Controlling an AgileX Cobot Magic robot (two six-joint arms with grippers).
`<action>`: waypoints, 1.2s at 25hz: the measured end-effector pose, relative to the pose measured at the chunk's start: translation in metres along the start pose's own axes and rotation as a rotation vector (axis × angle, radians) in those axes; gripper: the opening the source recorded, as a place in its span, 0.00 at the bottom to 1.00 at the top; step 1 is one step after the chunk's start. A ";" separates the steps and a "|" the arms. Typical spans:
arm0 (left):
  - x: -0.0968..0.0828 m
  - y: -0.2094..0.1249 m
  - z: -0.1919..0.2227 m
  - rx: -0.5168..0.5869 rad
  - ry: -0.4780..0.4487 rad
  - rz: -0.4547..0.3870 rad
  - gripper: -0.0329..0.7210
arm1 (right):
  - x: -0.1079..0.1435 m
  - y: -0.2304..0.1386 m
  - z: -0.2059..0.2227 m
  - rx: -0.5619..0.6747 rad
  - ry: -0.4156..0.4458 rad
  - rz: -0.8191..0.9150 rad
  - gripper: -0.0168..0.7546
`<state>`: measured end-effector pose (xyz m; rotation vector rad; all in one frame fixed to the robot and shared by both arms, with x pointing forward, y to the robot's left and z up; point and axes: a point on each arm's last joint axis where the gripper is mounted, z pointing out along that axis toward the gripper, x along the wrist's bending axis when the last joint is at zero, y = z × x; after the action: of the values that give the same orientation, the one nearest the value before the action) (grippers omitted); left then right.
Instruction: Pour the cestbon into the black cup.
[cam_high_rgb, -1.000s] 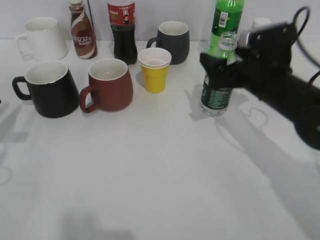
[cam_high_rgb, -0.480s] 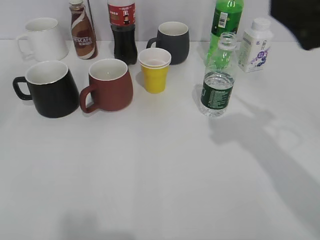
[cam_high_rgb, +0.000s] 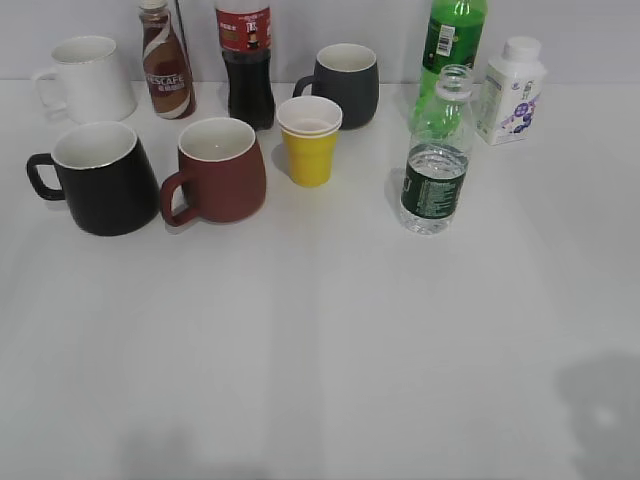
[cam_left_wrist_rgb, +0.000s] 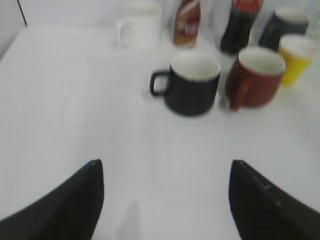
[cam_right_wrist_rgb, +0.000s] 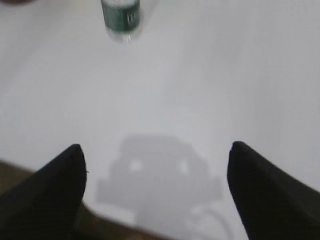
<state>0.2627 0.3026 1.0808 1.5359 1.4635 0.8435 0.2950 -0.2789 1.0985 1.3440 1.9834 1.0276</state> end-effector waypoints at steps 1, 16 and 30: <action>0.001 -0.005 -0.004 0.015 0.000 0.011 0.82 | -0.002 -0.009 -0.009 0.021 -0.004 0.006 0.89; 0.003 -0.029 -0.012 0.066 -0.005 0.050 0.82 | -0.007 -0.068 -0.020 -0.088 0.005 -0.007 0.79; 0.003 -0.029 -0.012 0.060 0.076 0.008 0.75 | -0.007 -0.069 -0.023 -0.114 -0.187 0.109 0.74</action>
<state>0.2394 0.3062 1.0593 1.5706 1.5504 0.8781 0.2435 -0.3072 1.0555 1.4431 1.7062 1.0083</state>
